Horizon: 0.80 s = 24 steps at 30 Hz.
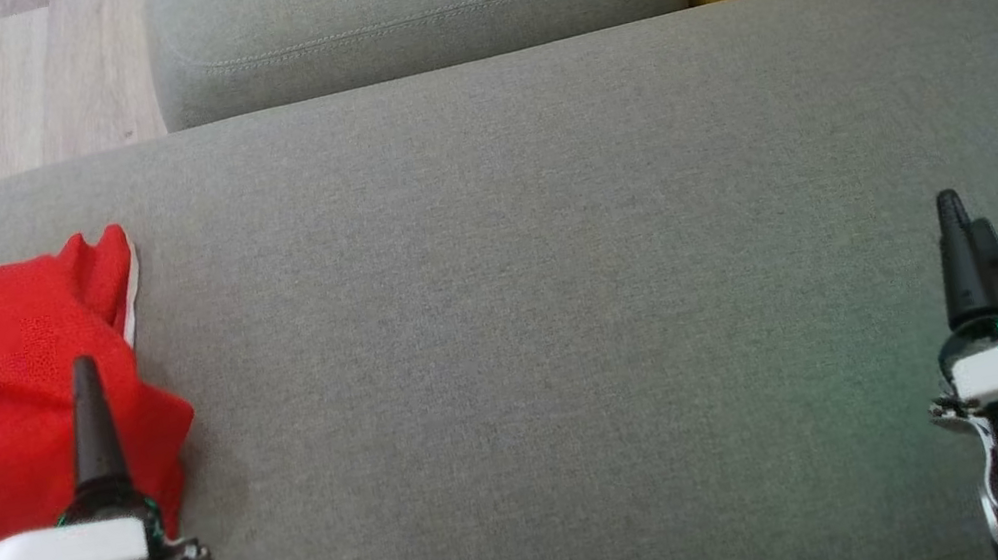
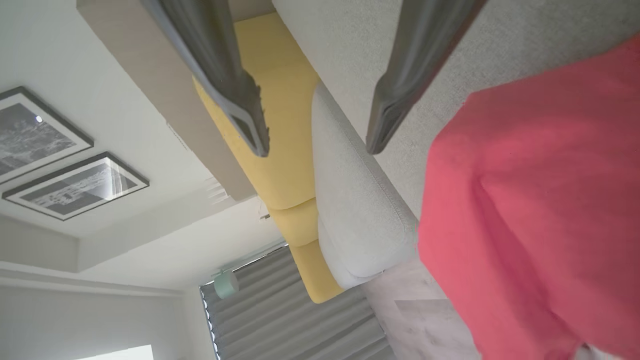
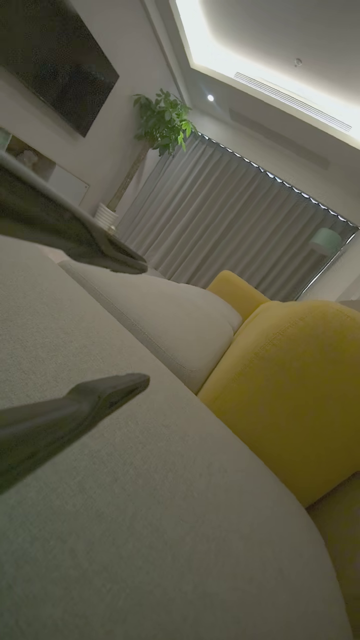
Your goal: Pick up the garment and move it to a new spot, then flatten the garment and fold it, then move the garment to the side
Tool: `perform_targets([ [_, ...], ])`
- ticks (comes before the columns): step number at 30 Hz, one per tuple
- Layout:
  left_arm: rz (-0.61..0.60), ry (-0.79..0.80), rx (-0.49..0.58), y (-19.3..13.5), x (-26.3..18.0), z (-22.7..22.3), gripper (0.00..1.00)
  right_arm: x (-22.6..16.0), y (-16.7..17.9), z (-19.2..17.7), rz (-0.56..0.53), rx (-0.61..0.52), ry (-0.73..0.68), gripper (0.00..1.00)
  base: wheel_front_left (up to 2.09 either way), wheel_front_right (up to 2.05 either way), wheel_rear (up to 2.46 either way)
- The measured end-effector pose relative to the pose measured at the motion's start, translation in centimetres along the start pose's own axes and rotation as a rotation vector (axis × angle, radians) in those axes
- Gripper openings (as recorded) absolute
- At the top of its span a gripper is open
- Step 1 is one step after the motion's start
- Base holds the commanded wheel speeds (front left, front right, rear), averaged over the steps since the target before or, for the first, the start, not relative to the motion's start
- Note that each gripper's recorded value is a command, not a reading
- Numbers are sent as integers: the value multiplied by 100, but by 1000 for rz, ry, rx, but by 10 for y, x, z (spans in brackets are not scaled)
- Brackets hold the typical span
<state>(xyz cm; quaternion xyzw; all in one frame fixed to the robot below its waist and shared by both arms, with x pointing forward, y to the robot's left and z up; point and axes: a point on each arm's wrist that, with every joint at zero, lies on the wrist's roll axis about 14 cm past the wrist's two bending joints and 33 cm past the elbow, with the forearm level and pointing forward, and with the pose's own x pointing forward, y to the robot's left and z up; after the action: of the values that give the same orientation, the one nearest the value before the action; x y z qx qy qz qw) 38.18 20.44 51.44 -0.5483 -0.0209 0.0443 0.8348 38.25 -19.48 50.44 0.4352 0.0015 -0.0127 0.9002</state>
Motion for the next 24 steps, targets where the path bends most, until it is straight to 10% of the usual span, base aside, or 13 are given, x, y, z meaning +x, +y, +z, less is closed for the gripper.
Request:
perform_targets([
  [24,-141,65,593,-43,-4,-46,100,3,32,-15,118,-439,15,100,0,0,0],
])
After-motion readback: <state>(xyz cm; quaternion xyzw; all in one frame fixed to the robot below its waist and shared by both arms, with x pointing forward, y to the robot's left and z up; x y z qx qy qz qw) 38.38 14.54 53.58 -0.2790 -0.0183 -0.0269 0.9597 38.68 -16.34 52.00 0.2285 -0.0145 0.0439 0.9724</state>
